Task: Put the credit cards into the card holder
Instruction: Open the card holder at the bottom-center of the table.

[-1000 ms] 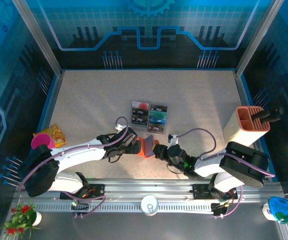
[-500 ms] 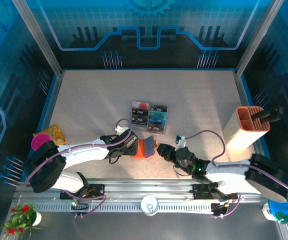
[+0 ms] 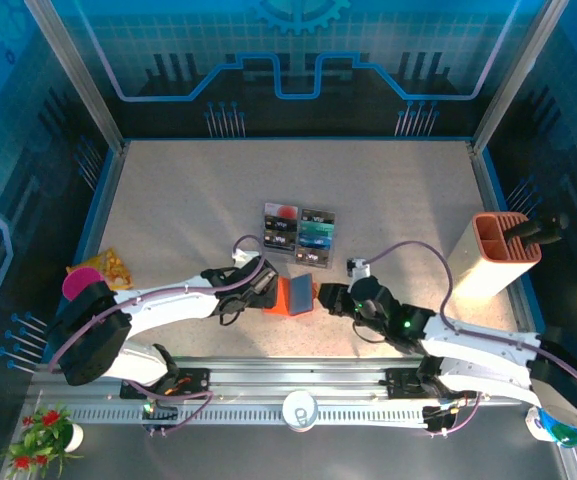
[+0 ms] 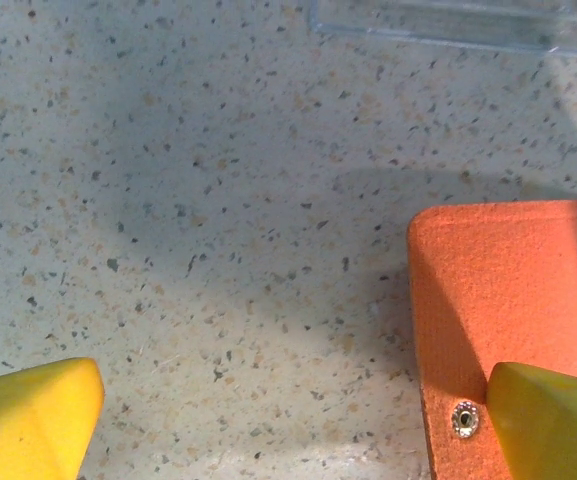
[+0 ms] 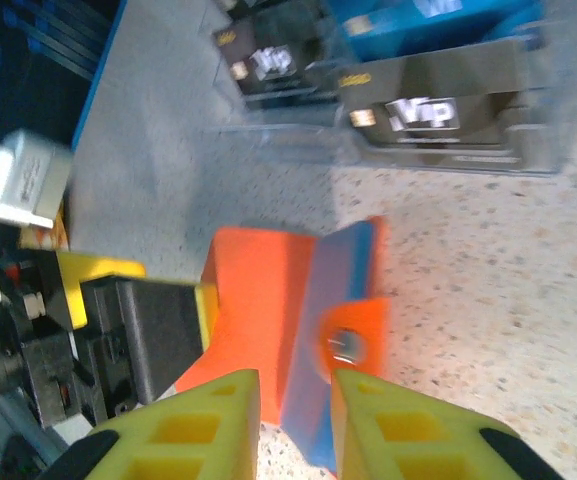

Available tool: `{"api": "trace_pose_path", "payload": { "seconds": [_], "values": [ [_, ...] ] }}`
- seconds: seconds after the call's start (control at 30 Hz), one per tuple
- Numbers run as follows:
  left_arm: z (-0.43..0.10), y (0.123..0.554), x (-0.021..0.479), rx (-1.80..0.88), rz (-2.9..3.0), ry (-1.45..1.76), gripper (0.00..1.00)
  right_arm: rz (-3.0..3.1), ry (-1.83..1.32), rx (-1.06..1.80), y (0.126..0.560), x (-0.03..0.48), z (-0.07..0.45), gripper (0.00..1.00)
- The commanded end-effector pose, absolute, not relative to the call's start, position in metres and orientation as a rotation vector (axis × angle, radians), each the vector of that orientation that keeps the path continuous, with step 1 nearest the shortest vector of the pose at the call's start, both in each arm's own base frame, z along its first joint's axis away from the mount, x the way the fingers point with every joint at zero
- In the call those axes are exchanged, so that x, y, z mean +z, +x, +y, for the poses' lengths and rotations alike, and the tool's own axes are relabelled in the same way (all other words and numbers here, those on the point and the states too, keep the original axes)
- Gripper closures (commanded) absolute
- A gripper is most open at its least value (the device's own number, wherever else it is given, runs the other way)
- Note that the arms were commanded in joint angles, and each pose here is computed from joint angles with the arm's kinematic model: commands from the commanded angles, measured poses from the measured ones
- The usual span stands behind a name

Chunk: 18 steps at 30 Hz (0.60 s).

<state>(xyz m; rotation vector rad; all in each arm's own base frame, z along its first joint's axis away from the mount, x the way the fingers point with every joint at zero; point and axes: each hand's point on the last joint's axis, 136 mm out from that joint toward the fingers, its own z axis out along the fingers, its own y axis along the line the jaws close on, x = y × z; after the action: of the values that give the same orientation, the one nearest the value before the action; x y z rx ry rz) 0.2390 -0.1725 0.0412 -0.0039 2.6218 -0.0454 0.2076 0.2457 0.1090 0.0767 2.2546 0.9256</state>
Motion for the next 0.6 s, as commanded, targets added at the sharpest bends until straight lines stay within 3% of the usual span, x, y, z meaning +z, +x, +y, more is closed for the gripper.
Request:
{"api": "trace_pose_path", "payload": {
  "seconds": [0.0,0.2,0.57],
  "values": [
    [-0.176,0.243,0.047,-0.020,2.610,0.040,0.01,2.294,-0.105,0.963,0.205,0.115,0.277,0.77],
    [-0.176,0.243,0.045,-0.003,2.615,0.045,0.01,2.349,-0.135,0.933,0.213,0.096,0.295,0.79],
    [-0.173,0.241,0.039,0.027,2.625,0.054,0.01,2.431,0.024,0.887,0.230,0.037,0.256,0.83]
  ]
}}
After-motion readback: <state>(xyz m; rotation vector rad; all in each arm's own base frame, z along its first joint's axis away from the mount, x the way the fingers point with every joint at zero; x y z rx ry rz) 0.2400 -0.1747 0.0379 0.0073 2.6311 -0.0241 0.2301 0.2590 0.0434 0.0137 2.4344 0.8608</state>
